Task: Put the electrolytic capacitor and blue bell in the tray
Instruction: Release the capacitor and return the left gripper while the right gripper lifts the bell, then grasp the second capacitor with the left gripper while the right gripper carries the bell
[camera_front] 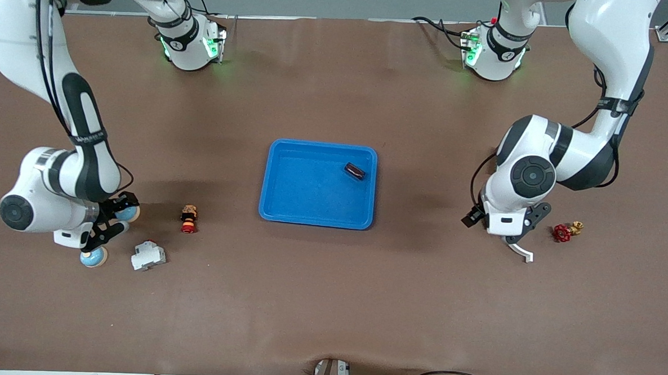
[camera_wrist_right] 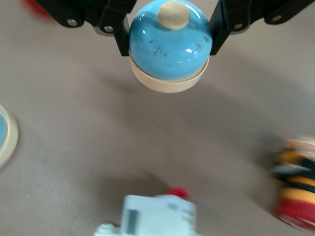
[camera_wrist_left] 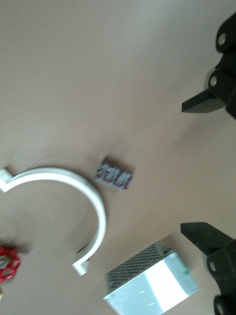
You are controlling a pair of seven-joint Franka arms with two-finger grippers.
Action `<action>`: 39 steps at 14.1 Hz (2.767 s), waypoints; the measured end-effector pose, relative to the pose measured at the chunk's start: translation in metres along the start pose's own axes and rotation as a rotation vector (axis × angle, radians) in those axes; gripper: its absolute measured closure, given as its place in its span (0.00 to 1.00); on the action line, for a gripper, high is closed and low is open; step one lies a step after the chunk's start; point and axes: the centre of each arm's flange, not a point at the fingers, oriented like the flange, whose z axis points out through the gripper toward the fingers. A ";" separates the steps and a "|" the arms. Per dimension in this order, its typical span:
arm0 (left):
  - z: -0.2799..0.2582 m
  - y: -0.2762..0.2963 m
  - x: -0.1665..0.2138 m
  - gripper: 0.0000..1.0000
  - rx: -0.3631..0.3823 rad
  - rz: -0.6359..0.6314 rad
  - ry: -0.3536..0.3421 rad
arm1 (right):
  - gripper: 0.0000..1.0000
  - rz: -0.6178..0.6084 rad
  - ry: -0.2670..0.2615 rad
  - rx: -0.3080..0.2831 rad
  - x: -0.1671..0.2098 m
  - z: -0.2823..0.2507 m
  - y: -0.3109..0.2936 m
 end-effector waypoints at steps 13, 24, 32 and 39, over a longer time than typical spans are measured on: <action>0.122 -0.039 0.043 0.22 -0.021 0.100 0.074 | 0.33 0.692 0.084 -0.013 0.059 -0.053 -0.388; 0.109 -0.026 0.031 0.24 -0.043 0.113 0.085 | 0.33 0.739 0.088 0.054 0.088 0.070 -0.432; 0.114 -0.017 0.011 0.27 -0.036 0.088 0.067 | 0.33 0.746 0.055 0.046 0.092 0.105 -0.438; 0.118 -0.021 0.016 0.67 -0.033 0.053 0.061 | 0.33 0.750 0.054 0.048 0.097 0.129 -0.445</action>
